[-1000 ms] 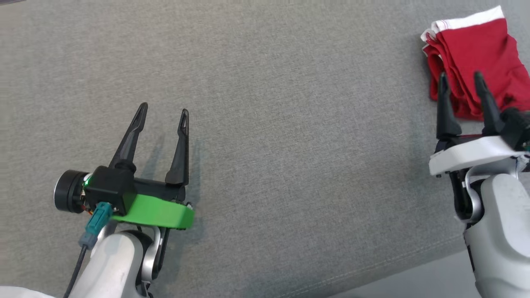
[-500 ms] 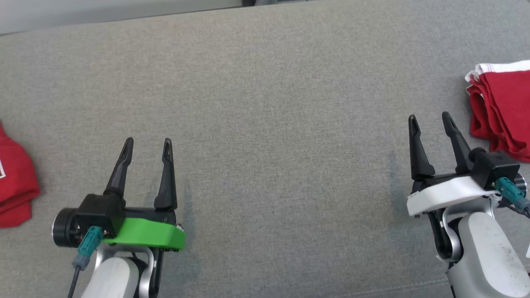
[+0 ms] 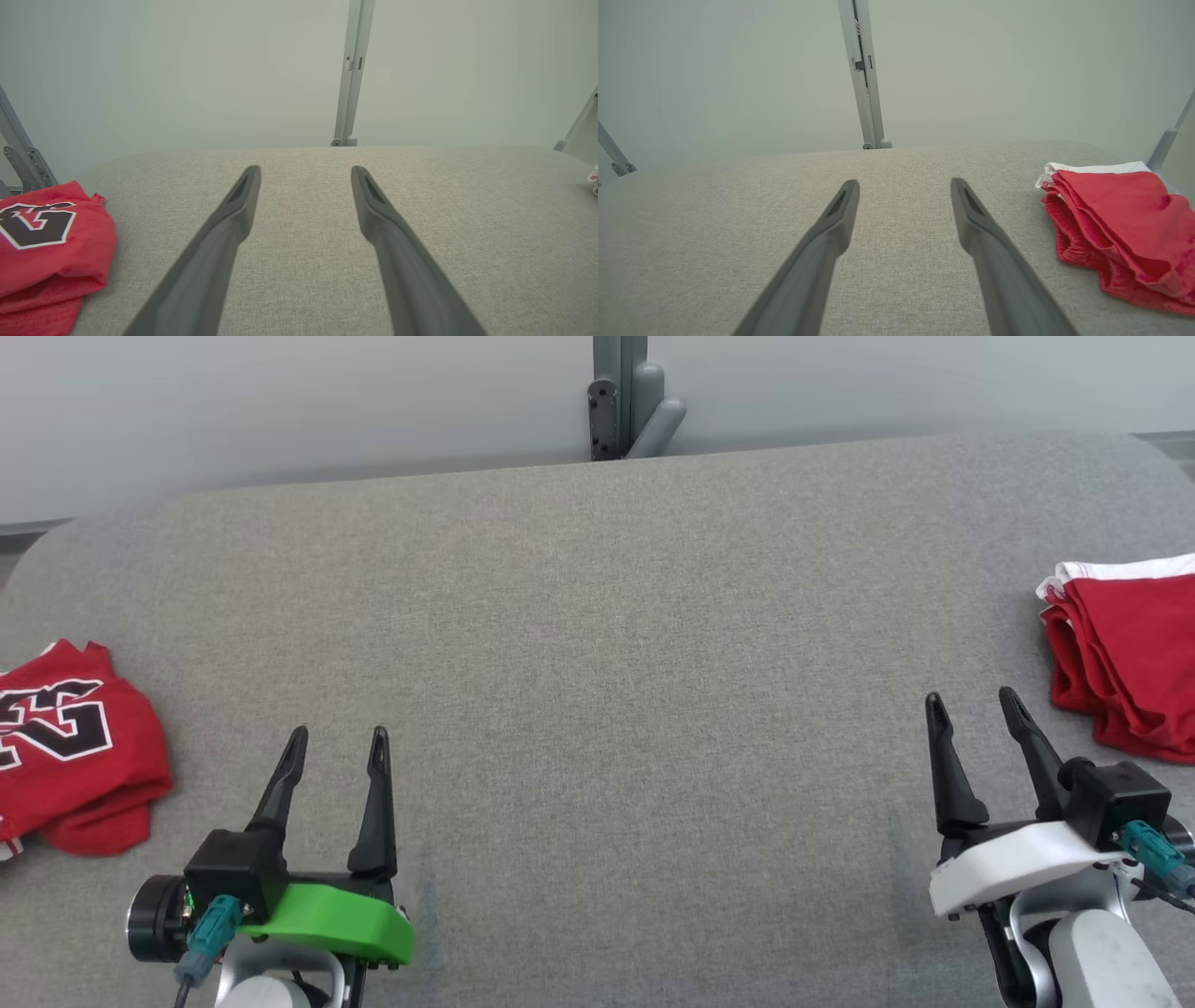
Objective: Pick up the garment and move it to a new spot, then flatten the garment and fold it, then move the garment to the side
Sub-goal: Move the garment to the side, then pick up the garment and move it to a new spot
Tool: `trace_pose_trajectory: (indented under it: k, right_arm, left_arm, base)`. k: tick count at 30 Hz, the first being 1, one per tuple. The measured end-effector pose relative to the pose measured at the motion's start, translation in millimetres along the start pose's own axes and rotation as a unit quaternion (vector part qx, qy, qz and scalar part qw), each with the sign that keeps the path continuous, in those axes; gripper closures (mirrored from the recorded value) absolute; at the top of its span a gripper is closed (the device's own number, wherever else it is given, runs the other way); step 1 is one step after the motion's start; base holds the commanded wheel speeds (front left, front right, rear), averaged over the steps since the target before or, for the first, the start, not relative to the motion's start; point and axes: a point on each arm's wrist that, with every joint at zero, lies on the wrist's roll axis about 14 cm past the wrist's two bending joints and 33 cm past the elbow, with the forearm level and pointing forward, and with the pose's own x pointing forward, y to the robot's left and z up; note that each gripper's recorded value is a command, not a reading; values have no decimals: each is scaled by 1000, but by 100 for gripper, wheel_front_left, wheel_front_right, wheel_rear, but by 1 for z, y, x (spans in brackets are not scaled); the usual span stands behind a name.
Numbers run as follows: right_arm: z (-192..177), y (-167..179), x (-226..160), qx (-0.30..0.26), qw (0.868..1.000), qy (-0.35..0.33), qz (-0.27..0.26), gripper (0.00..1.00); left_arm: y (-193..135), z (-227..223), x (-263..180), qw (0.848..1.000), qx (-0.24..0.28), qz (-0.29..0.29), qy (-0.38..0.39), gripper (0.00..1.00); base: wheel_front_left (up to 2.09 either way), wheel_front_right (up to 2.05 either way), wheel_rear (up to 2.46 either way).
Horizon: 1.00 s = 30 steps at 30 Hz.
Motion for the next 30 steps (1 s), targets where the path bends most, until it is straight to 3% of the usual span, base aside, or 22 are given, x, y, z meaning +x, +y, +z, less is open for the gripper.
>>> trace_pose_trajectory:
  k: [13,30]
  right_arm:
    - [18,4,-38,-6,1000,-5,-6,0]
    - [22,7,-41,-3,1000,-7,-6,0]
  left_arm:
    - [8,13,-27,1000,13,13,-6,0]
    - [14,17,-31,1000,12,26,-9,0]
  base:
    - [0,0,0]
    - [0,0,0]
